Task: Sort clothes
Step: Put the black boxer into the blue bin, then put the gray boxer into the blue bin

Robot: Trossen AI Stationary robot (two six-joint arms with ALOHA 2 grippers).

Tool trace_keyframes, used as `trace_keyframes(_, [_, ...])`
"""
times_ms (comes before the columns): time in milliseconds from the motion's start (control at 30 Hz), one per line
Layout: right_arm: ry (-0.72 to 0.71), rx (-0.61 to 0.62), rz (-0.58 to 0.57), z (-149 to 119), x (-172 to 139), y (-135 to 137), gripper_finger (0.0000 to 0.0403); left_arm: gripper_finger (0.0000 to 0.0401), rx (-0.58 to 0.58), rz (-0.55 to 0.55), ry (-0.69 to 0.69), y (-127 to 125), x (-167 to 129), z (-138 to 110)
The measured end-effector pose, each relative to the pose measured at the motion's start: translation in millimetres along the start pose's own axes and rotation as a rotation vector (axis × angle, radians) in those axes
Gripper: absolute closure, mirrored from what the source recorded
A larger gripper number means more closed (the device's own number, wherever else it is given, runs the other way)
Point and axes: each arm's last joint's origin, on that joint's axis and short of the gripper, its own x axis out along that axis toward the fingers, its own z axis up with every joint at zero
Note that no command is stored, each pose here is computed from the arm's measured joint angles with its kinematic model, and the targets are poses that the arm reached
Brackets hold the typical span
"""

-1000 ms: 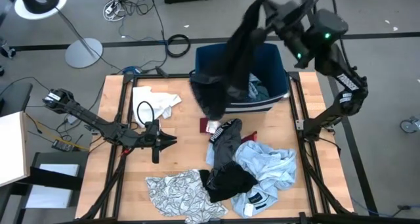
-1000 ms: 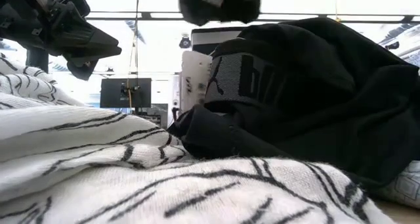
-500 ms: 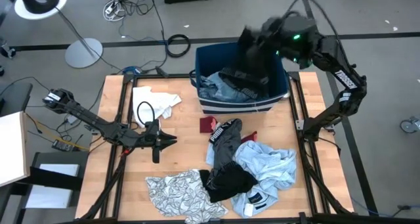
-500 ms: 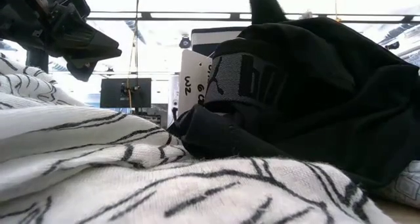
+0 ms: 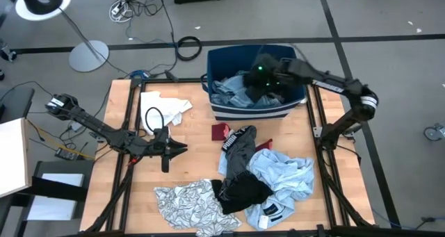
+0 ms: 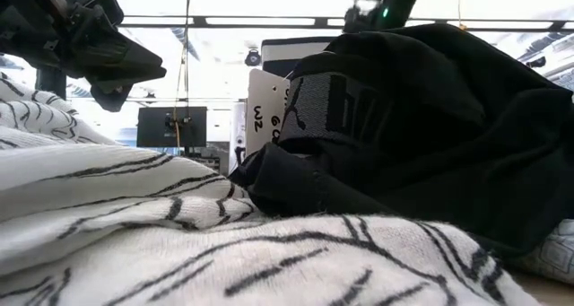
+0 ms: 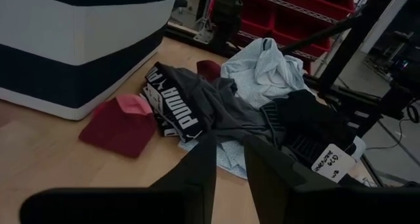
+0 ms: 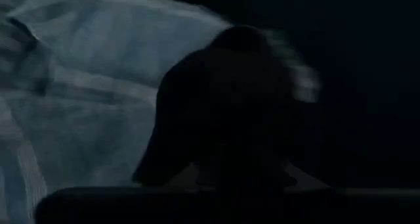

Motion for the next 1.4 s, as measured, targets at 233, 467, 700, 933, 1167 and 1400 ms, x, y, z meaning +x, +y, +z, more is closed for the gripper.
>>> trace_keyframes(233, [0.089,0.061,0.038,-20,78,-14,0.0247,0.0316,-0.002,0.001,0.002,0,0,0])
trace_keyframes(467, [0.133,0.101,0.037,-21,102,-18,0.0164,0.0316,-0.009,0.003,0.007,0,0,-1])
trace_keyframes(700, [0.130,0.102,0.047,-2,47,-24,0.0133,0.0316,-0.019,0.001,0.013,0,0,-1])
trace_keyframes(933, [0.010,0.136,0.077,12,-51,-28,0.0135,0.0316,-0.007,-0.002,0.008,0,0,-1])
trace_keyframes(1167, [-0.176,0.135,0.221,-20,-140,-10,0.0138,0.0316,-0.003,-0.002,0.009,0,0,-1])
trace_keyframes(1400, [-0.175,-0.027,0.333,-82,-154,35,0.0138,0.0316,0.002,-0.003,0.009,0,0,-1])
